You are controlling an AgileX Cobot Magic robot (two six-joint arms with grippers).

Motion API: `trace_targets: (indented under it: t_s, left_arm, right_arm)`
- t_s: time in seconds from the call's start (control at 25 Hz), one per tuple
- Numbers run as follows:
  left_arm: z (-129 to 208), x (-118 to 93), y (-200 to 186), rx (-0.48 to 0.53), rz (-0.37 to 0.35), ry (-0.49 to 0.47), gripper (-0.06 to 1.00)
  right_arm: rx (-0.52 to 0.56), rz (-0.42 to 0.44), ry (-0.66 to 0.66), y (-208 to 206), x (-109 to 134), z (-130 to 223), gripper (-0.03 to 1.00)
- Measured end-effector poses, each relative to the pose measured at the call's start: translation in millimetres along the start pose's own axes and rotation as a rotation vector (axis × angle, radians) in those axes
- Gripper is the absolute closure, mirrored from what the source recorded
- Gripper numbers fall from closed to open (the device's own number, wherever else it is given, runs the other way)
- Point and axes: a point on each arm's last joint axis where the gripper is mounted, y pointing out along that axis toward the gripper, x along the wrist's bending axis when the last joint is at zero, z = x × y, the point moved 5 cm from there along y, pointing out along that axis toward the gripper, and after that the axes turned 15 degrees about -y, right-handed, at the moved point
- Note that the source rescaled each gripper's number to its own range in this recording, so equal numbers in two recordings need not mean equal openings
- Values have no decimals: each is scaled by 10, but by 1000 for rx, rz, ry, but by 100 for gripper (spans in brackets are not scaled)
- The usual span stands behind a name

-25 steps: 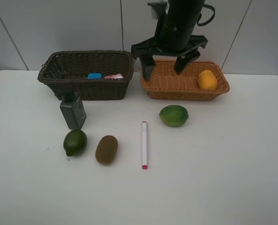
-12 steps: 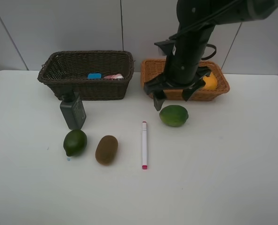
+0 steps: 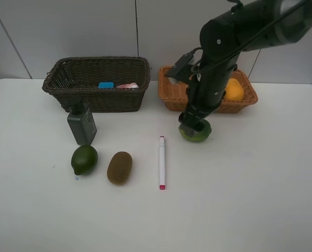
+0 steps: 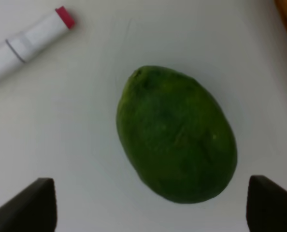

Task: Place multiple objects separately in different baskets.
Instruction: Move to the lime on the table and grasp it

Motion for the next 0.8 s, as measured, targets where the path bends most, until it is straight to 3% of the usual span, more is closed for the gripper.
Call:
trace_targets:
  t_s: [0.12,0.32,0.56,0.8]
  left_arm:
    - [0,0,0,0,0,0,-6]
    - [0,0,0,0,0,0,-6]
    - [0,0,0,0,0,0,-6]
    - [0,0,0,0,0,0,-6]
  right_arm:
    - [-15,31,-126,-1,-42,-23,-1]
    - [-18,35,-218,100,-43,-57,-1]
    - [24,-11,-240,364,-9,-4,-1]
    - [4,1,-227,474,-68,4,-1]
